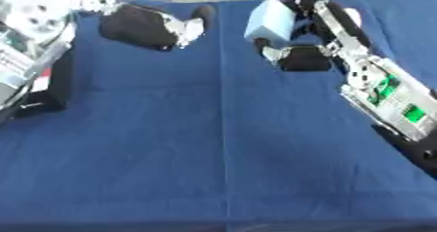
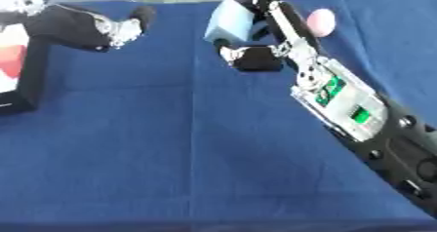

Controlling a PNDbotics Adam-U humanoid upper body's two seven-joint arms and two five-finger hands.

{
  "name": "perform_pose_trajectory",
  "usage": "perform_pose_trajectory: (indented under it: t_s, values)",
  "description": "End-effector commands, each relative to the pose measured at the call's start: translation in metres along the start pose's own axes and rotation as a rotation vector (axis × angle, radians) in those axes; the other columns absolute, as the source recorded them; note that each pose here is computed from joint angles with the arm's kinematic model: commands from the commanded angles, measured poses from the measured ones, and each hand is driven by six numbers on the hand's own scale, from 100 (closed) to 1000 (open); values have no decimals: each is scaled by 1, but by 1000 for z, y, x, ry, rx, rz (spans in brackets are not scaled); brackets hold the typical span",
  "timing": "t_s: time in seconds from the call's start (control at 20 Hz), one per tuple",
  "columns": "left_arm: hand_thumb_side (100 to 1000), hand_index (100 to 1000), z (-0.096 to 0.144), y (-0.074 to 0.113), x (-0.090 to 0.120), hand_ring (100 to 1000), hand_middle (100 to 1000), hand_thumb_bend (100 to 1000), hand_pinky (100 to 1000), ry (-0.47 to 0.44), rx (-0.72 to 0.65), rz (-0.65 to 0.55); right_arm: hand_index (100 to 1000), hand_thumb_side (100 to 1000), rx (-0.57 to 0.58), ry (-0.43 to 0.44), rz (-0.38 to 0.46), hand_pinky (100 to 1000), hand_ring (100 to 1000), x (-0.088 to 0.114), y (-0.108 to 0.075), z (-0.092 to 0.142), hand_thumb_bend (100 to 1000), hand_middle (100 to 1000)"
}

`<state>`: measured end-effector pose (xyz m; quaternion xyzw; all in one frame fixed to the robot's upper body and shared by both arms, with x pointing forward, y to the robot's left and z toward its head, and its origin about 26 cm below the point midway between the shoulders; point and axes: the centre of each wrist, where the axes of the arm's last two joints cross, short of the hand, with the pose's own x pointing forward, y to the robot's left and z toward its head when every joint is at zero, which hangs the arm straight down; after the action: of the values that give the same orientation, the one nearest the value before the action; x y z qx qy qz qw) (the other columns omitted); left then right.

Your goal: Pick up the objects with one hand, pass them to the other hand, and then place them into the box on the other side of the table.

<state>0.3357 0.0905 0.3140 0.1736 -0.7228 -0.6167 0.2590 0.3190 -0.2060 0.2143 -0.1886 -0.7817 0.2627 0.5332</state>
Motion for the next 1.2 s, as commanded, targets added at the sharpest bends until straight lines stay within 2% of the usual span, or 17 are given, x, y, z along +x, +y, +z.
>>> perform_pose_trajectory:
  t_s: [0.05,0.4,0.75,1.2]
  values:
    - [463,772,-5,6,2,766,744,203,794,-23,8,-39,519,100,5,-40,4,630,739,9,-3,-1,214,600]
    - [462,781,-14,-1,7,772,751,243,795,-75,-25,-62,519,100,38,-63,0,629,739,11,0,4,205,601]
    - [448,788,-23,-8,7,777,758,297,794,-84,-31,-91,519,100,63,-83,-4,630,738,16,1,9,204,601]
    - [472,807,-32,-18,2,789,771,430,799,-76,-25,-129,519,100,86,-119,3,631,737,22,3,12,201,600]
